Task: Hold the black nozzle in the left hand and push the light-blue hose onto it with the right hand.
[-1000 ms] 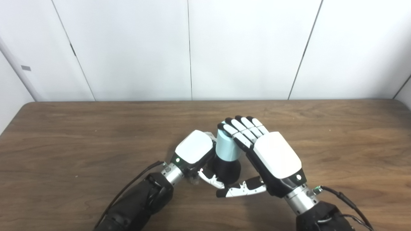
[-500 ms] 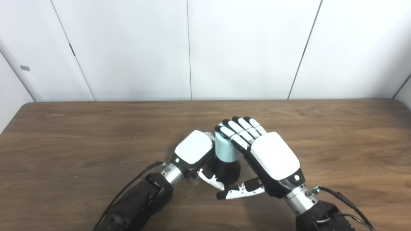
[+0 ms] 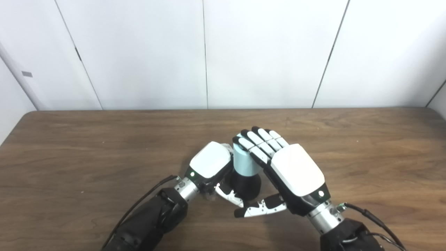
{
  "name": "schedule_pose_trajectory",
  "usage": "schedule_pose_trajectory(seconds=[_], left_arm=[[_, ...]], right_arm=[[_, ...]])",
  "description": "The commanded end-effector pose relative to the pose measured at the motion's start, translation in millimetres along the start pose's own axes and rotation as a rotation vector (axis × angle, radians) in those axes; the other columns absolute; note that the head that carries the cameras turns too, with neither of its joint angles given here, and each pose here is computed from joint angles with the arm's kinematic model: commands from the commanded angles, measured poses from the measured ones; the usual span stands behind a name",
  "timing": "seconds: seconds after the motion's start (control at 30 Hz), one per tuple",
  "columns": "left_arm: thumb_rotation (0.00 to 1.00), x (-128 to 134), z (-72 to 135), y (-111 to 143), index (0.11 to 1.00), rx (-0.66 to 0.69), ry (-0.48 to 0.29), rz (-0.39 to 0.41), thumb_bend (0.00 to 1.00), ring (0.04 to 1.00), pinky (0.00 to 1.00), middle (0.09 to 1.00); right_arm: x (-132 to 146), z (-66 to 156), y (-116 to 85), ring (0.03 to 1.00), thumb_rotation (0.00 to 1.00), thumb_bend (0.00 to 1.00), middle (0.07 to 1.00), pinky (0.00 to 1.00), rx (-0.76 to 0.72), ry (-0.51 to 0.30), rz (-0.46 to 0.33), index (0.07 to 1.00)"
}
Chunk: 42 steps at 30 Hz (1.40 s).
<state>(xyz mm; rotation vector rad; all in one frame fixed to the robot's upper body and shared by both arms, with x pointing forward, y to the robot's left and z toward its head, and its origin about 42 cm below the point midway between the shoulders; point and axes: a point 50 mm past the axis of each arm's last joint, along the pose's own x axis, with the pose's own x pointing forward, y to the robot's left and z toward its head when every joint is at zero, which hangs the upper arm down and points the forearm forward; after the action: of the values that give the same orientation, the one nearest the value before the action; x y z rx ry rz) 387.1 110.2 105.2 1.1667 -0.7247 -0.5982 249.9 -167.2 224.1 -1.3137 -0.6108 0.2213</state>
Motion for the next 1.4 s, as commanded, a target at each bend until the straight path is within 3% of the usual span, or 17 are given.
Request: schedule_pose_trajectory(seconds=[0.0, 1.07, 1.27, 1.37], left_arm=[[0.0, -93.1, 60.2, -121.5, 0.516, -0.238, 0.108, -0.3, 0.5, 0.465, 0.62, 0.423], [0.0, -93.4, 59.5, -120.3, 0.502, -0.236, 0.101, -0.297, 0.5, 0.466, 0.6, 0.413], [0.0, -94.6, 58.0, -121.7, 0.505, -0.242, 0.109, -0.302, 0.5, 0.467, 0.61, 0.419], [0.0, -95.6, 56.7, -124.1, 0.516, -0.235, 0.112, -0.319, 0.5, 0.471, 0.64, 0.426]], right_arm=[[-27.7, -4.8, 45.2, 0.932, 0.68, 0.89, 0.918, 0.93, 0.012, 0.023, 0.355, 0.87], [-31.8, -5.8, 44.1, 0.925, 0.68, 0.89, 0.926, 0.93, 0.038, 0.055, 0.409, 0.881], [-30.9, -4.8, 44.4, 0.926, 0.66, 0.9, 0.926, 0.94, 0.048, 0.05, 0.358, 0.88], [-29.6, -3.8, 42.9, 0.937, 0.65, 0.91, 0.936, 0.95, 0.069, 0.042, 0.24, 0.892]])
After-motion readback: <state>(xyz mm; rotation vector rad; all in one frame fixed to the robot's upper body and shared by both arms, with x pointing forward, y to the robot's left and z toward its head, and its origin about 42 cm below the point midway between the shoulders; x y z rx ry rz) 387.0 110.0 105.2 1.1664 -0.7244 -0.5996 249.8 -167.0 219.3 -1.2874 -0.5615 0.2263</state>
